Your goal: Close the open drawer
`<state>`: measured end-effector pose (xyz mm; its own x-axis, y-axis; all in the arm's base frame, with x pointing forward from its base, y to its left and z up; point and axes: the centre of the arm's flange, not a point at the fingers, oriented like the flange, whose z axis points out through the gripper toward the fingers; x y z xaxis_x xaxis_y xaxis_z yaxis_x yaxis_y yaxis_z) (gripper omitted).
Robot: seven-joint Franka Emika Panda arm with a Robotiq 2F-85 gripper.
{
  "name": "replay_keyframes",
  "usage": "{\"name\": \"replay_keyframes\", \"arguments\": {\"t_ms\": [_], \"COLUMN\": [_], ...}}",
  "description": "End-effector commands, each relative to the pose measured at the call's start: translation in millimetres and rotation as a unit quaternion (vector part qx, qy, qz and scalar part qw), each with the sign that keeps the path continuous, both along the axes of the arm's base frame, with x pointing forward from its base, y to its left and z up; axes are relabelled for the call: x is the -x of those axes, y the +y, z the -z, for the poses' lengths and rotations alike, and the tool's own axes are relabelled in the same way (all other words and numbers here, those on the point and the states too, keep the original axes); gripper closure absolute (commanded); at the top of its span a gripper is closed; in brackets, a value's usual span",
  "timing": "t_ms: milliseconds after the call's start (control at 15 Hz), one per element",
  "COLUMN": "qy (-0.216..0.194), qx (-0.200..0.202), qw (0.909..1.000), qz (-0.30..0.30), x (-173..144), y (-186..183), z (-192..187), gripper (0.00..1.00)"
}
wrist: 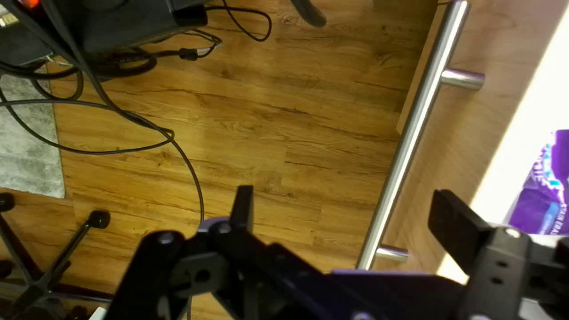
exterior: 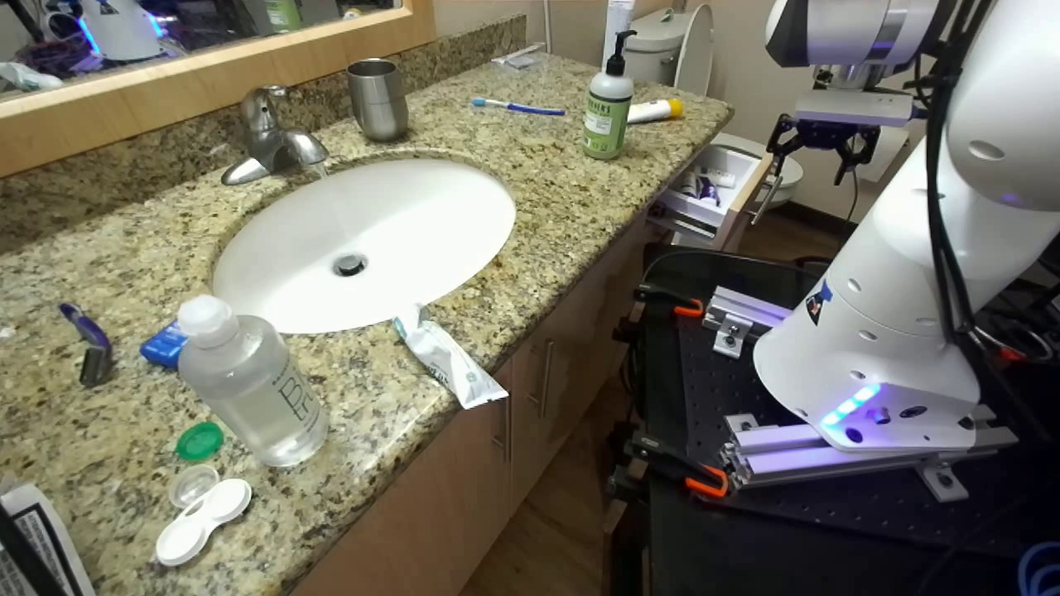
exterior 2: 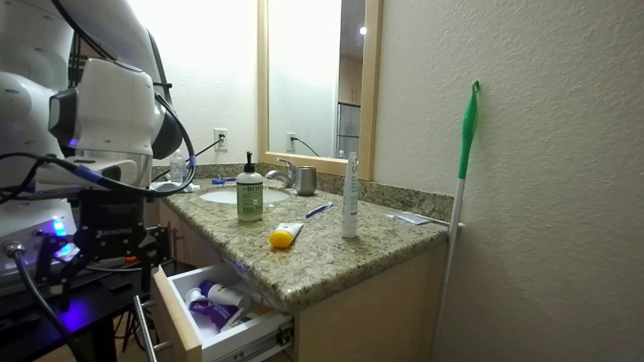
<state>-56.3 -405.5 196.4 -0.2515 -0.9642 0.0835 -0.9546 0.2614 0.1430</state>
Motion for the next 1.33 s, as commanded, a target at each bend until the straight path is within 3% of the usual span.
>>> {"name": "replay_keyframes", "arguments": {"t_ms": [0, 800, 1000, 1267], "qy": [0.001, 0.023, 0.008, -0.047], "qx": [-0.002, -0.013, -0.007, 0.004], "qw": [1.0000, 0.9996, 0.9999, 0.9988], "qz": [-0.001, -0.006, 0.000, 0.011], "x": [-3, -48, -50, -55], "y": [0, -23, -31, -44], "z": [3, 33, 35, 41], "gripper": [0.00, 0.00, 0.00, 0.00]}}
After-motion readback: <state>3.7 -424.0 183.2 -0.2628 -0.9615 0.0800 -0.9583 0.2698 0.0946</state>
